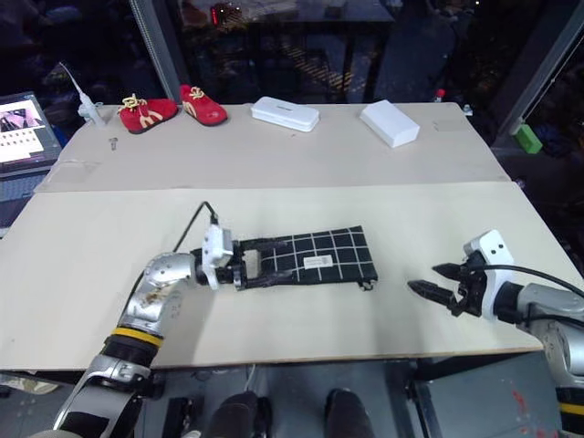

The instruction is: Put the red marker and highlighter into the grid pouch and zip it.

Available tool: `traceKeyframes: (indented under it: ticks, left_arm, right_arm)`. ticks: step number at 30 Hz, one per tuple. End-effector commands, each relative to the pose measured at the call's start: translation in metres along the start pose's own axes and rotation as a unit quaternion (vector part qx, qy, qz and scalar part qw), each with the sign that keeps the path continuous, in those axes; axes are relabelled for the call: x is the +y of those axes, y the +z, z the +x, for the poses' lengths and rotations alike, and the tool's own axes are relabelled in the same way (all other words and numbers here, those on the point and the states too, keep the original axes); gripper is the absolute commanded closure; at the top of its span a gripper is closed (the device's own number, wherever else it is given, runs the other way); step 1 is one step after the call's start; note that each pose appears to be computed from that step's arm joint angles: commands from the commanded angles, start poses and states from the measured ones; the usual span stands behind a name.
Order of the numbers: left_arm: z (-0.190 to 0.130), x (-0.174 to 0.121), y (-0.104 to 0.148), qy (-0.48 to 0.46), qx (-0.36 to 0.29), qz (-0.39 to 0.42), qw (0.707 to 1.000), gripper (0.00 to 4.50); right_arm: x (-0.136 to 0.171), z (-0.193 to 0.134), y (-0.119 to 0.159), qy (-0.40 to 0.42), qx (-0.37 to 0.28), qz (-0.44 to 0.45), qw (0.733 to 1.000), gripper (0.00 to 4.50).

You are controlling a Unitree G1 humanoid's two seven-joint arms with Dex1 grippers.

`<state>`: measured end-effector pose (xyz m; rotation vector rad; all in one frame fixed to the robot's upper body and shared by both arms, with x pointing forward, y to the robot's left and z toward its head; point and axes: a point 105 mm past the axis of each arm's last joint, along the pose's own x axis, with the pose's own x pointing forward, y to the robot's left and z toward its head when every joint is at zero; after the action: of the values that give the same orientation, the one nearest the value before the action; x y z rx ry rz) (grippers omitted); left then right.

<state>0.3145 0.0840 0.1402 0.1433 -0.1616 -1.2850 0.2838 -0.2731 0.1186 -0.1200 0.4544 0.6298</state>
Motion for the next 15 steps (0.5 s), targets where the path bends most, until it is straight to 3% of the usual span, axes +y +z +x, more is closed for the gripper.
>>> traceKeyframes:
  ticks: [1,3,5,9,15]
  left_arm:
    - [-0.013,0.008,0.012,0.053,-0.006,-0.051,0.997,1.41]
    - [-0.02,0.013,0.013,0.078,-0.007,-0.076,0.994,1.41]
    - [-0.048,0.023,0.009,0.139,-0.004,-0.123,0.983,1.41]
    - [-0.111,0.042,-0.01,0.315,0.041,-0.125,0.94,1.41]
    - [-0.132,0.036,-0.019,0.339,0.053,-0.136,0.929,1.41]
  right_arm:
    - [-0.012,-0.004,0.007,-0.015,-0.008,-0.017,1.0,0.46]
    - [-0.016,-0.004,0.007,-0.019,-0.01,-0.019,1.0,0.46]
    - [-0.024,-0.003,0.008,-0.033,-0.019,-0.019,0.999,0.46]
    - [-0.04,-0.001,0.002,-0.054,-0.034,0.012,0.998,0.46]
    - [-0.048,0.015,-0.001,-0.054,-0.044,0.035,0.997,0.46]
